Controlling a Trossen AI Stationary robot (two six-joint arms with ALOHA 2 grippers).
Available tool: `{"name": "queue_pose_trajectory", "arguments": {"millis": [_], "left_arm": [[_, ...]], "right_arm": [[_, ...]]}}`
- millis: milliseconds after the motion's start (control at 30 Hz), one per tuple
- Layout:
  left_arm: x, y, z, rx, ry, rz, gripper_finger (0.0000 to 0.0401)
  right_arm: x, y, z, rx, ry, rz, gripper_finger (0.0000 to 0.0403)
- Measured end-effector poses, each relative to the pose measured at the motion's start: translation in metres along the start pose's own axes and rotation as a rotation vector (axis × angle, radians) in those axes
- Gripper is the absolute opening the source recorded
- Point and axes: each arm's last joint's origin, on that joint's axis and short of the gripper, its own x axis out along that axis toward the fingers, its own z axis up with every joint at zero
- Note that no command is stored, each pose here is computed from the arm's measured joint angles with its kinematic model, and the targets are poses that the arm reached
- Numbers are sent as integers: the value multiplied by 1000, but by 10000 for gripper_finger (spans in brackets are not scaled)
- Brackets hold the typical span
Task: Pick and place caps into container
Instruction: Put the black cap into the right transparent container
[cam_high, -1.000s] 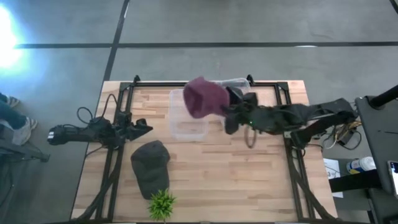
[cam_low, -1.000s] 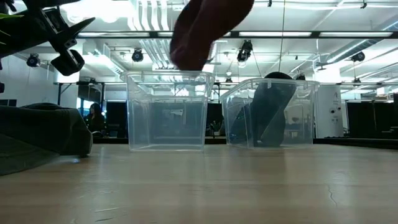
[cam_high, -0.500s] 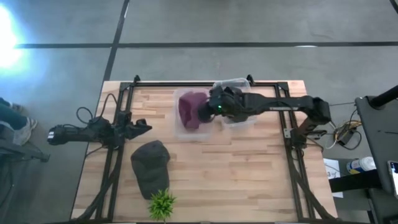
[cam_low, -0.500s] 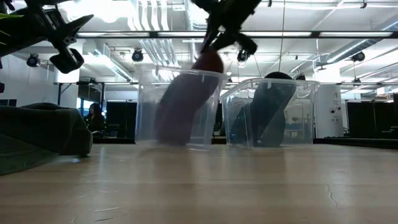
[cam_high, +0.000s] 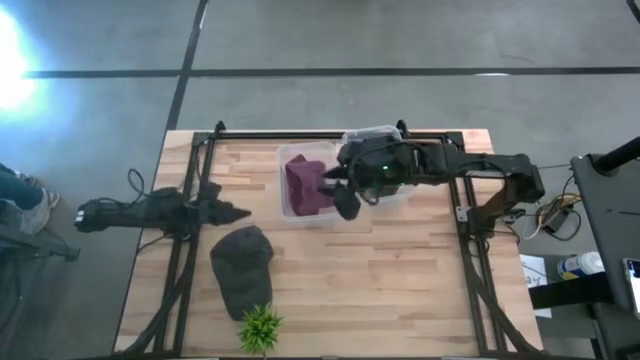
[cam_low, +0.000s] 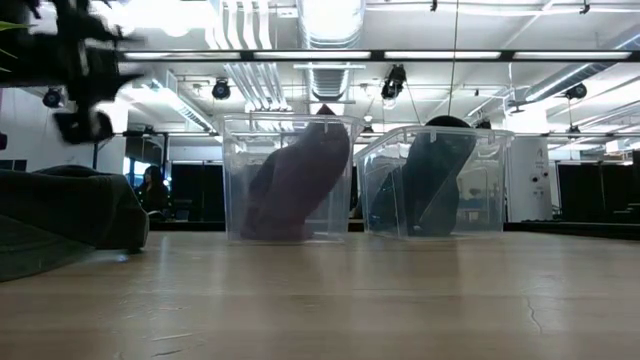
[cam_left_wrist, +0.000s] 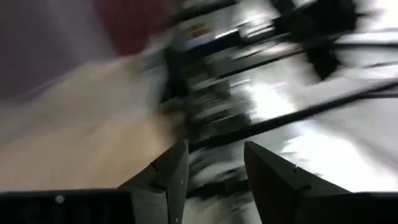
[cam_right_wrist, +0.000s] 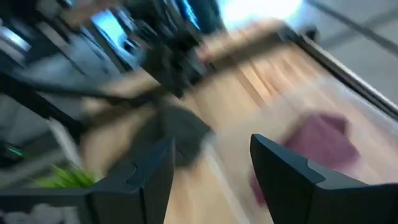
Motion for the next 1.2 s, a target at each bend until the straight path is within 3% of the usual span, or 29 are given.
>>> {"name": "queue_pose_trajectory", "arguments": {"millis": [133, 267, 400, 533, 633, 733, 833, 1000, 1200], "left_arm": [[-9, -2, 0, -6, 120, 334, 136], [-9, -22, 5, 47, 221, 426, 127], [2, -42, 7, 36, 330, 482, 122], [16, -54, 0, 36, 488, 659, 112], [28, -52, -14, 43, 617, 844, 101], [41, -47, -33, 34, 713, 957, 93], [52, -38, -50, 65, 712, 1051, 92], [63, -37, -62, 81, 664, 1056, 92], [61, -59, -69, 48, 677, 1000, 92]], "right_arm": [[5, 15, -25, -46, 133, -49, 207], [7, 26, -45, -28, 245, -7, 207], [26, 26, -67, -2, 305, -46, 208], [32, 26, -79, 51, 326, -61, 208], [36, 23, -85, 84, 320, -111, 208], [37, 24, -85, 111, 305, -120, 208], [36, 25, -85, 154, 294, -130, 208], [40, 28, -92, 257, 297, -101, 208], [57, 31, -125, 387, 337, -42, 208]]}}
